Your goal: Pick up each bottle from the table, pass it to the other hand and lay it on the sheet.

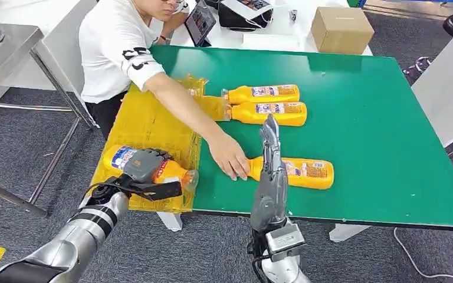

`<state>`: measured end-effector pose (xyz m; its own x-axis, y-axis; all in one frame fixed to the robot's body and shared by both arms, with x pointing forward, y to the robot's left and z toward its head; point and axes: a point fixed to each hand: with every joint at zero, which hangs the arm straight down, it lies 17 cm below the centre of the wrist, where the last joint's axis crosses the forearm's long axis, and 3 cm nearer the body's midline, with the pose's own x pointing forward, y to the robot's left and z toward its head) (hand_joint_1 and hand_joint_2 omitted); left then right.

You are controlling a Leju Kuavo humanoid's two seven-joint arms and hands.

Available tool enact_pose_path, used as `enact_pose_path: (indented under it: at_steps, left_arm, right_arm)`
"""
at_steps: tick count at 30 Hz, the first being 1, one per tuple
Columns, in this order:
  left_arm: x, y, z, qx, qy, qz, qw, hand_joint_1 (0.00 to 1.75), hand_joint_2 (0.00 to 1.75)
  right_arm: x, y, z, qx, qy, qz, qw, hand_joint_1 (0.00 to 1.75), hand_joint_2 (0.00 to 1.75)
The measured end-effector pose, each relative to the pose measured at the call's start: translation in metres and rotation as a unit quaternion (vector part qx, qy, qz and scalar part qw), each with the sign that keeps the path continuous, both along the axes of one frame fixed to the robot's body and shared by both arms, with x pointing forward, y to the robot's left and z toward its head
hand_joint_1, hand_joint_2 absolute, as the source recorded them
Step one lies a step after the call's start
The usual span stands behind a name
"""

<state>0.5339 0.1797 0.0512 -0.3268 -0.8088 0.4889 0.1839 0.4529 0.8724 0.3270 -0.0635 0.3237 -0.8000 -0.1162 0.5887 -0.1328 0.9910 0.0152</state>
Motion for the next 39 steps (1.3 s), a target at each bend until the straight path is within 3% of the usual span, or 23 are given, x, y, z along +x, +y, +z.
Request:
enact_pose_path:
  at_steps: [6,7,23,29,34,39]
  left_arm:
    - [-0.003,0.003,-0.01,0.007,0.02,-0.006,1.0,0.0,1.75]
    - [-0.003,0.003,-0.011,0.008,0.024,-0.007,1.0,0.0,0.0]
    - [-0.013,-0.002,-0.022,-0.054,0.092,-0.043,0.993,0.0,0.0]
    - [-0.021,-0.006,-0.014,-0.148,0.126,-0.074,0.978,0.0,0.0]
    - [-0.018,-0.001,0.032,-0.339,0.049,-0.021,0.939,0.0,0.0]
    - [-0.007,0.044,0.098,-0.443,-0.099,0.094,0.886,0.0,0.0]
  right_arm:
    - [0.003,0.005,-0.014,-0.008,0.019,0.015,1.0,0.0,0.0]
    - [0.004,0.006,-0.016,-0.009,0.022,0.017,1.0,0.0,0.0]
    - [0.015,0.012,-0.037,-0.02,0.051,0.024,0.998,0.0,0.0]
    - [0.019,0.011,-0.043,-0.023,0.059,0.026,0.998,0.0,0.0]
    - [0.019,0.017,-0.047,-0.031,0.063,0.028,0.997,0.0,0.0]
    - [0.019,0.028,-0.056,-0.06,0.066,0.024,0.996,0.0,0.0]
